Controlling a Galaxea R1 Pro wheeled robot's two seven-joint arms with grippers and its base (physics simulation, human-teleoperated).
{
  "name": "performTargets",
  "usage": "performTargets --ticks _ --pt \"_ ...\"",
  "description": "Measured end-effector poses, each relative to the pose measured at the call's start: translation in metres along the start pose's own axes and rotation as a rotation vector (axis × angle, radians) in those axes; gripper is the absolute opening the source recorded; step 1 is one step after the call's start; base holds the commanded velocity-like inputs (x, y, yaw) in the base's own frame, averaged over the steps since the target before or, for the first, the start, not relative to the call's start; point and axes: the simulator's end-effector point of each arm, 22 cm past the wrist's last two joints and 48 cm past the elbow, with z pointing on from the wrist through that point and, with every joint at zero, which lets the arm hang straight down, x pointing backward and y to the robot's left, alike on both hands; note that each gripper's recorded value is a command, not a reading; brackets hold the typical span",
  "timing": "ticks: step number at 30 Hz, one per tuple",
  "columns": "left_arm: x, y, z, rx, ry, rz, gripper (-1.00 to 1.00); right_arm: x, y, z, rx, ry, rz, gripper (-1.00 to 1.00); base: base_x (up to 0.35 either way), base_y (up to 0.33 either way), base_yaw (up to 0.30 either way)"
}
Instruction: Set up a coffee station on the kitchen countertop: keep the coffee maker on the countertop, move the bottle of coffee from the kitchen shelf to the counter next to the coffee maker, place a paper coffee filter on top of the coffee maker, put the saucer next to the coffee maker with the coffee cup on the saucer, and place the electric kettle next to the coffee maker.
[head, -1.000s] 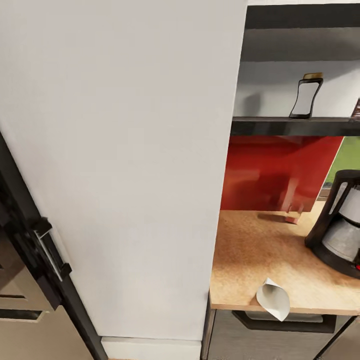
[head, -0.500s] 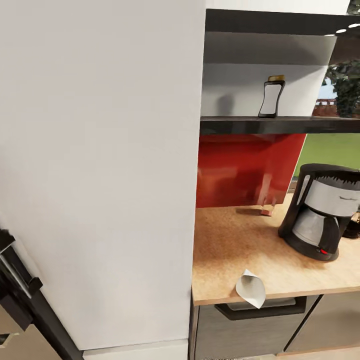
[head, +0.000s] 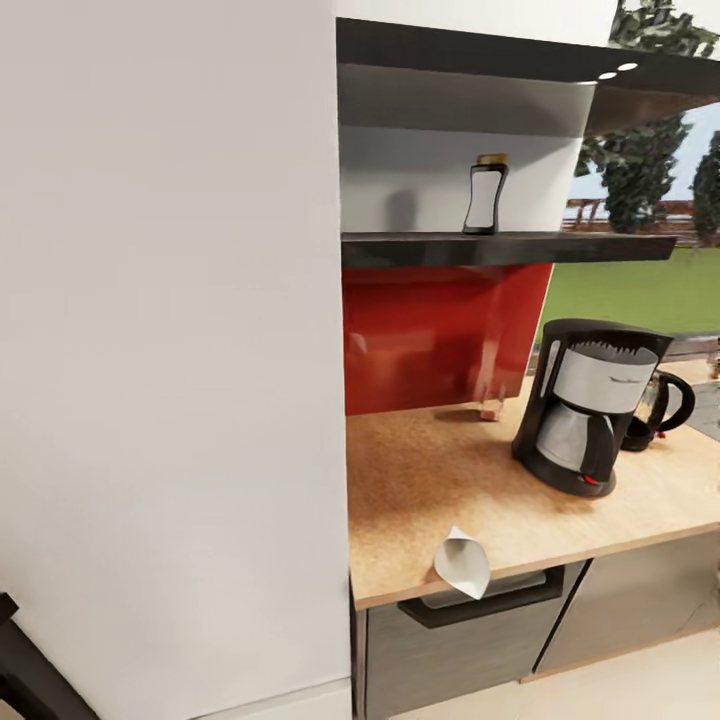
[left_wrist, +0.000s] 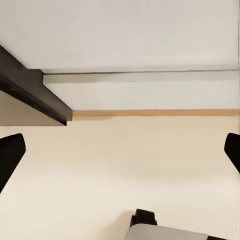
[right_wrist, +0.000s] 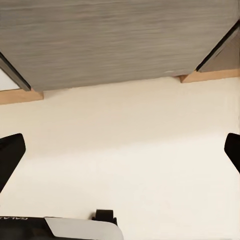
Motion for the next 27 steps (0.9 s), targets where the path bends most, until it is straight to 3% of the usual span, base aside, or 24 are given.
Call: performTargets --ticks 12,22,27 --pt "0.000 0.000 0.000 0.000 0.000 0.002 1.00 -0.002 0.004 0.000 -0.011 -0.003 0.002 1.00 -0.116 0.000 -0.010" --pt "0.000 0.003 0.000 -0.002 0.001 0.008 1.00 0.000 0.004 0.000 -0.008 0.001 0.005 1.00 0.000 0.000 -0.251" --pt "-0.002 0.021 0.000 -0.021 0.002 0.027 1.00 -0.003 0.006 0.001 -0.009 -0.004 0.007 1.00 0.000 0.000 -0.158"
